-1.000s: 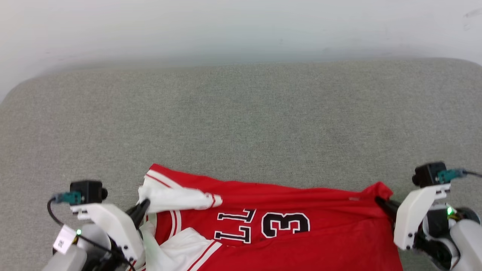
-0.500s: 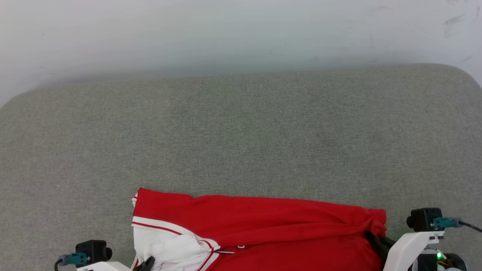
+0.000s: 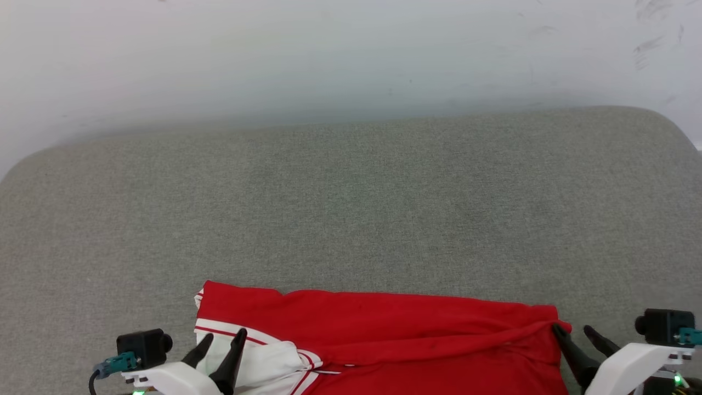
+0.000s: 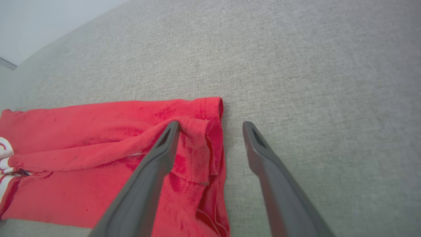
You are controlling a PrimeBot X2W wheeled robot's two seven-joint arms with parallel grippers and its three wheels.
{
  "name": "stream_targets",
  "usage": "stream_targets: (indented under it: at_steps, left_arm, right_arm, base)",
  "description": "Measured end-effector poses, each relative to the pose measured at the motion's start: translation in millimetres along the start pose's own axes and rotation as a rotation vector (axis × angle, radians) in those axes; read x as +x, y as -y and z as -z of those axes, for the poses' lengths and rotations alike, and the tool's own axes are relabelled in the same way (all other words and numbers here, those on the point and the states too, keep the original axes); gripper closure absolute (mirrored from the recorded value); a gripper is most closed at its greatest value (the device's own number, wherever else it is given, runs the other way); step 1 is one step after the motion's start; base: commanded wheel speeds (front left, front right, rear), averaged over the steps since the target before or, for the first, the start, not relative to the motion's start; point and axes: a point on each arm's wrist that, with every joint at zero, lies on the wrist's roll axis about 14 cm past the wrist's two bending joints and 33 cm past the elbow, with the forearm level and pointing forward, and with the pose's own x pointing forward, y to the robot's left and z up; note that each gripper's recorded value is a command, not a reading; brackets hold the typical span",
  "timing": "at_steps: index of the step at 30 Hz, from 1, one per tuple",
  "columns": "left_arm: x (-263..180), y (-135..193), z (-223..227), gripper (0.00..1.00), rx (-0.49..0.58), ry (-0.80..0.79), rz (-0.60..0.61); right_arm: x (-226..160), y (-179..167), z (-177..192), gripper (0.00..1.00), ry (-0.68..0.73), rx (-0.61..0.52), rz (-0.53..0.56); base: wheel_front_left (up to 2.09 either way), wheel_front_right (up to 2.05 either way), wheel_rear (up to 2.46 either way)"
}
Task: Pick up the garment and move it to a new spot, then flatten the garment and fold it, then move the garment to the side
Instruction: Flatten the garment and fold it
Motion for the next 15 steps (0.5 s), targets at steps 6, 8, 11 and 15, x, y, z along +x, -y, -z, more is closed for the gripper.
stream_targets:
  at_steps: [6,8,11,15]
  left_arm:
    - [1.4,16.1,-40.0,0.00,0.061,0.204,0.037]
    - [0.0,18.2,-49.5,0.00,0.077,0.261,0.035]
    - [-1.4,20.1,-61.6,0.00,0.107,0.325,0.031]
    - [-3.9,23.8,-78.5,0.00,0.163,0.406,0.015]
  right_arm:
    - [-8.6,18.1,-10.4,0.00,-0.043,-0.002,0.045]
    - [-9.7,19.4,-16.6,0.00,-0.052,-0.011,0.050]
    - [-9.4,19.1,-17.8,0.00,-0.094,-0.026,0.052]
    - [-1.9,8.3,-5.5,0.00,-0.204,-0.057,0.029]
  base:
    - [0.00,0.00,0.00]
    - [0.00,0.00,0.00]
    - [0.00,0.00,0.00]
    - [0.00,0.00,0.00]
